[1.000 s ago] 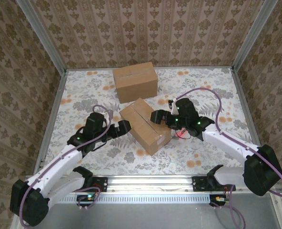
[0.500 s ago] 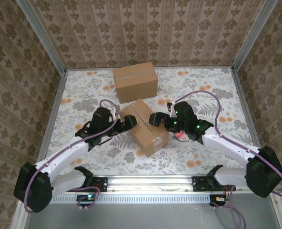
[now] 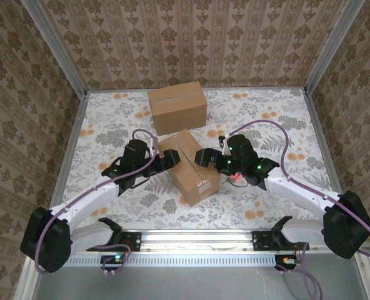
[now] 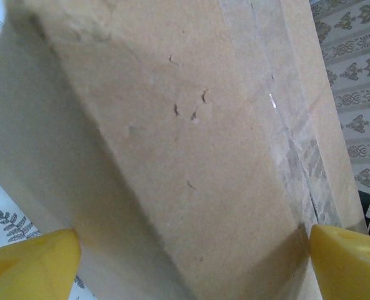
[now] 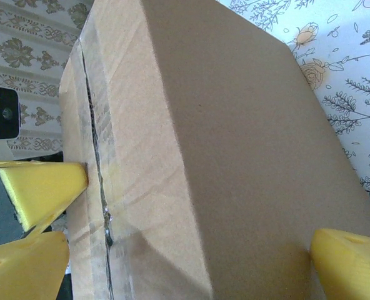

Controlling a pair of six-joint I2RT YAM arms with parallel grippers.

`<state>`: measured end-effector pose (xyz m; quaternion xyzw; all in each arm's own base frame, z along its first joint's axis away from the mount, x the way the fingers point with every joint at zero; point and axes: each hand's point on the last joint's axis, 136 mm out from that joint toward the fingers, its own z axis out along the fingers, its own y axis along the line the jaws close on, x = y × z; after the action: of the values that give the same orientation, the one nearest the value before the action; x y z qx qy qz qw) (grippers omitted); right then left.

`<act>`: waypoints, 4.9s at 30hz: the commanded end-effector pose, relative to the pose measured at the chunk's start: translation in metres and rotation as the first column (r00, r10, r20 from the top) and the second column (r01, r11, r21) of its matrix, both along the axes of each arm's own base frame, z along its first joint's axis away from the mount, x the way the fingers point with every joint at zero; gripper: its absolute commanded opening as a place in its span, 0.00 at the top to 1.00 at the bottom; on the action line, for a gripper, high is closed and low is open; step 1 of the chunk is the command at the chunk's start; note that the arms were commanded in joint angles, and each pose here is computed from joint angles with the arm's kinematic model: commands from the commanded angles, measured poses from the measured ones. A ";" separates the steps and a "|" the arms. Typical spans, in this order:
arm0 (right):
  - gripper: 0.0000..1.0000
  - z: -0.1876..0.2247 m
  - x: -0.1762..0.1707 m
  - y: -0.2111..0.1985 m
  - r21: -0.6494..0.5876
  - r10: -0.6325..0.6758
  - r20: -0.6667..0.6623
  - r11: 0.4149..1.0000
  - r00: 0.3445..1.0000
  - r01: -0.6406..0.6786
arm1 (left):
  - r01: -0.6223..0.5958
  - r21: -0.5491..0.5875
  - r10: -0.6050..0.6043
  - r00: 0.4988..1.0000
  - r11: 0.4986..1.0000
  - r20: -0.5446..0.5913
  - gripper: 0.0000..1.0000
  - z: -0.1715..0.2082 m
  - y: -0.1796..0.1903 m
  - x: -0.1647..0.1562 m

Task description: Unpack the express box

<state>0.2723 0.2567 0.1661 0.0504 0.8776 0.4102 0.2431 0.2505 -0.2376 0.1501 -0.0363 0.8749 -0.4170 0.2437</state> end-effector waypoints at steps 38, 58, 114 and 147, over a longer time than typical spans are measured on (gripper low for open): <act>0.00 0.023 0.025 -0.004 -0.811 0.349 0.103 0.572 0.931 -0.125 | -0.023 0.047 0.026 0.999 0.999 -0.047 0.15 -0.039 0.008 -0.006; 0.15 0.004 0.042 -0.025 -0.968 0.285 0.113 0.248 0.952 0.041 | -0.005 0.040 0.008 0.997 0.999 -0.079 0.14 -0.052 0.001 -0.004; 0.68 0.126 0.100 -0.088 -0.931 0.210 0.365 0.090 0.907 0.354 | 0.067 0.263 0.010 0.960 0.962 -0.281 0.13 -0.139 0.037 -0.044; 0.88 0.094 0.104 -0.155 -0.915 0.006 0.303 0.281 0.953 0.290 | 0.072 0.272 0.011 0.956 0.959 -0.294 0.12 -0.143 0.040 -0.050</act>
<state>0.3676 0.1767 0.2339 -0.1659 0.9177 -0.1027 0.3461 0.2649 -0.2588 0.1171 -0.0199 0.8604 -0.4443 0.2488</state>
